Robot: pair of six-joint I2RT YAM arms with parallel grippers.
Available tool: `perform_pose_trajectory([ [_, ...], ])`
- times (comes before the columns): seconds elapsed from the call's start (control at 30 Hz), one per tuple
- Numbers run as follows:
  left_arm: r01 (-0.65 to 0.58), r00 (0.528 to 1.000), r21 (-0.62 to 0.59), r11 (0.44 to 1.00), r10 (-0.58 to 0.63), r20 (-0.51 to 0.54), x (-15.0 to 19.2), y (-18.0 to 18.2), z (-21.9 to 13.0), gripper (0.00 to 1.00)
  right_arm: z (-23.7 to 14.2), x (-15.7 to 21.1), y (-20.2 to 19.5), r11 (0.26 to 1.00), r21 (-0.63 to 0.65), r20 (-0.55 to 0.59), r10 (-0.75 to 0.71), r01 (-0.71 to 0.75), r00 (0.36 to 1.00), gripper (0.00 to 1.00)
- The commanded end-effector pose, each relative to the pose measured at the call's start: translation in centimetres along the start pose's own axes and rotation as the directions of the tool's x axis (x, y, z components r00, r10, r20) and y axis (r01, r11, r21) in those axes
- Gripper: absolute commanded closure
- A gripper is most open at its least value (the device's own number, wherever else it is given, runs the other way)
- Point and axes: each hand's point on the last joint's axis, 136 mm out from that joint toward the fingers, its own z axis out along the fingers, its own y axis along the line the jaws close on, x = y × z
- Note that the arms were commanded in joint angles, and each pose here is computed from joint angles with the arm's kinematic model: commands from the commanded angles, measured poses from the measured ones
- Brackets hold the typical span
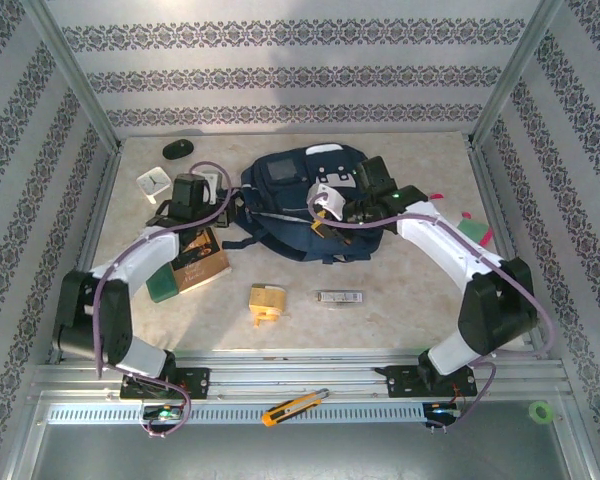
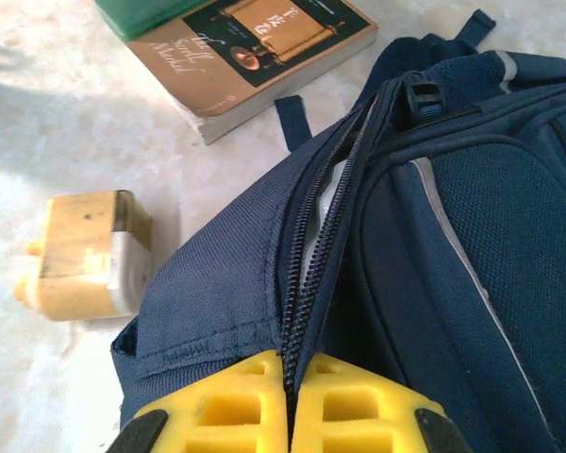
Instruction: Pack books, pencil case, and school supplies into a backpack
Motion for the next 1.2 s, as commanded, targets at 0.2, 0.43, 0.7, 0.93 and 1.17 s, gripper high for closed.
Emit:
perform_pose_trajectory([
  [0.2, 0.257, 0.966, 0.037, 0.966, -0.256, -0.037, 4.5, -0.2, -4.2, 0.57, 3.2, -2.4, -3.4, 0.998, 0.068, 0.109, 0.002, -0.009, 0.994, 1.00],
  [0.43, 0.289, 0.956, 0.032, 0.957, -0.287, -0.069, 6.5, -0.2, -5.5, 0.54, 2.4, -2.8, -0.2, 0.998, -0.045, 0.107, 0.051, -0.046, 0.993, 0.65],
  [0.7, 0.259, 0.965, 0.121, 0.958, -0.251, -0.080, 4.3, -2.4, -5.4, 0.54, -2.2, -2.0, -3.3, 0.804, 0.106, 0.155, 0.568, -0.585, 0.808, 0.43],
  [0.93, 0.285, 0.952, -0.075, 0.956, -0.291, -0.095, 4.6, 0.8, -4.3, 0.46, -1.0, 2.6, -3.7, 0.518, 0.169, 0.176, 0.821, -0.839, 0.543, 0.43],
  [1.17, 0.410, 0.894, -0.246, 0.878, -0.440, -0.081, 7.1, 5.3, -5.1, 0.42, 3.2, -0.1, 0.0, 0.534, 0.143, 0.134, 0.824, -0.833, 0.551, 0.42],
])
